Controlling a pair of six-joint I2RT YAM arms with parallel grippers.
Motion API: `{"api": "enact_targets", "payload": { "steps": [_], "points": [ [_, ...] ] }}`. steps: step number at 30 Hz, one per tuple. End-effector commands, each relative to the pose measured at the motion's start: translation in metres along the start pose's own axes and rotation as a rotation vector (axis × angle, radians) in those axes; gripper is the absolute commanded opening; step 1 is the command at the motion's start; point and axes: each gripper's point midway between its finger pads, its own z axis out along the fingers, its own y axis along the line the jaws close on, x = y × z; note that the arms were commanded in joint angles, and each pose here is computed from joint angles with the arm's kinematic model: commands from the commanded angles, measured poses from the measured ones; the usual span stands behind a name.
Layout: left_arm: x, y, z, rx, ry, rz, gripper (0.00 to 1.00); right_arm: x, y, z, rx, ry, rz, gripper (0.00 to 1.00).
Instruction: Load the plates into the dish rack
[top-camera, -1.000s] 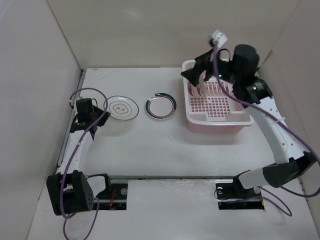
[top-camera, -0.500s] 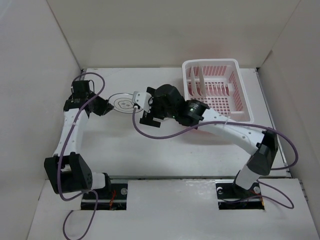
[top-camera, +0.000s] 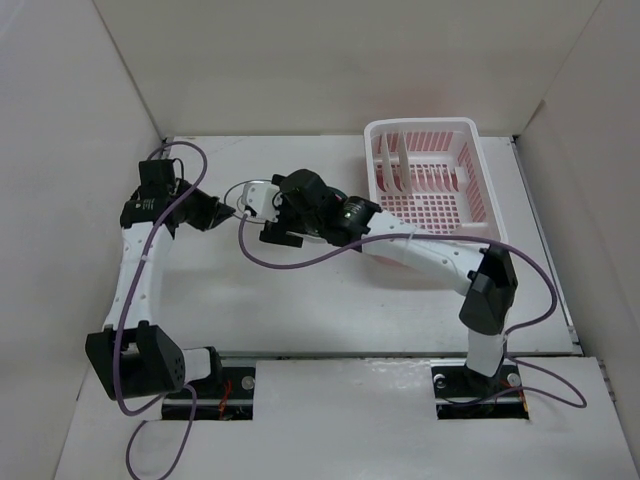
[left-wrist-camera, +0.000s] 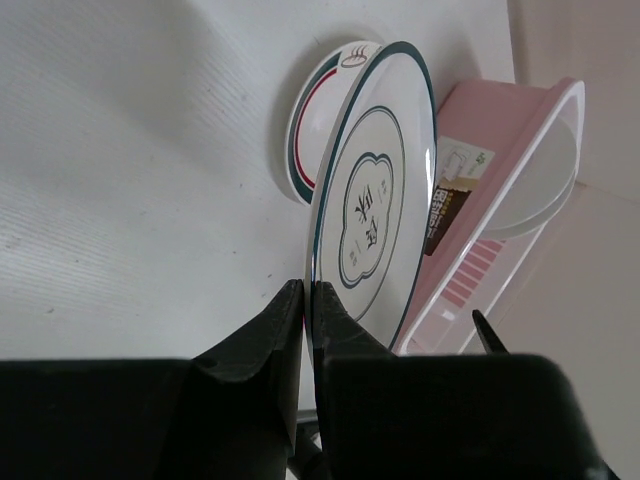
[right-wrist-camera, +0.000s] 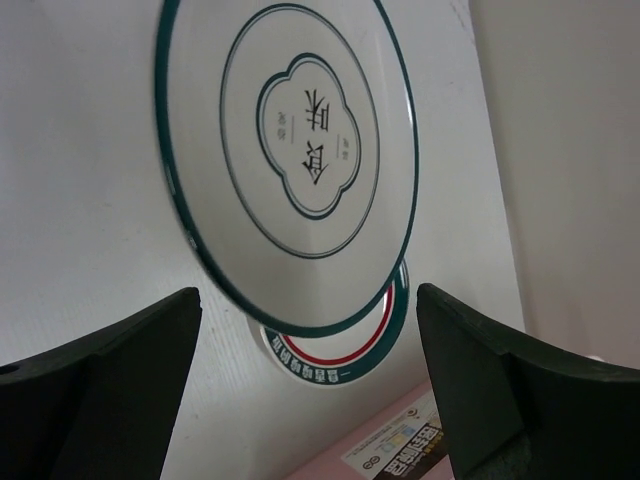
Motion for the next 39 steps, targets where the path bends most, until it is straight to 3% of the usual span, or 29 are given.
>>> {"api": "enact_targets", "payload": {
  "steps": [1,4,9,10,11,13,15,19,25,26,28,29,31,32,35,39],
  "points": [
    [0.005,-0.031,-0.026,0.115,-0.007,0.034,0.00,-0.031,-0.029,-0.005,0.124,-0.077,0.025,0.92],
    [0.009,-0.036,-0.026,0.132,0.006,0.038,0.00,-0.024,-0.023,0.012,0.115,-0.047,0.011,0.92],
    [0.022,-0.046,-0.027,0.169,0.050,0.059,0.00,-0.021,-0.018,0.027,0.106,-0.034,0.017,0.77],
    [0.025,-0.047,-0.027,0.170,0.056,0.065,0.00,-0.018,-0.013,0.033,0.090,-0.029,0.025,0.70],
    [0.025,-0.047,-0.027,0.170,0.056,0.065,0.00,-0.014,-0.010,0.038,0.083,-0.019,0.023,0.70],
    [0.025,-0.047,-0.027,0.170,0.056,0.065,0.00,-0.018,-0.010,0.037,0.081,-0.032,0.036,0.51],
    [0.024,-0.046,-0.026,0.166,0.049,0.065,0.00,-0.018,-0.010,0.037,0.081,-0.032,0.047,0.21],
    [0.021,-0.047,-0.026,0.168,0.034,0.068,0.00,-0.012,-0.008,0.035,0.083,-0.017,0.054,0.00],
    [0.013,-0.065,-0.024,0.260,0.001,0.111,0.00,-0.021,-0.019,0.013,0.113,-0.048,0.084,0.00],
    [0.013,-0.067,-0.023,0.276,0.003,0.117,0.07,-0.019,-0.020,0.010,0.125,-0.043,0.099,0.00],
    [0.010,-0.073,-0.024,0.302,-0.013,0.131,0.36,-0.030,-0.034,-0.007,0.166,-0.076,0.121,0.00],
    [0.008,-0.076,-0.024,0.316,-0.024,0.147,0.64,-0.030,-0.040,-0.012,0.197,-0.073,0.126,0.00],
    [-0.006,-0.079,-0.023,0.301,-0.095,0.175,0.95,-0.039,-0.055,-0.035,0.244,-0.105,0.169,0.00],
    [-0.012,-0.078,-0.020,0.286,-0.117,0.213,1.00,-0.039,-0.077,-0.047,0.285,-0.122,0.211,0.00],
    [-0.027,-0.070,-0.017,0.223,-0.187,0.267,1.00,-0.046,-0.122,-0.095,0.363,-0.202,0.361,0.00],
    [-0.031,-0.046,-0.001,0.090,-0.206,0.355,1.00,-0.005,-0.203,-0.168,0.491,-0.291,0.600,0.00]
  ]
}}
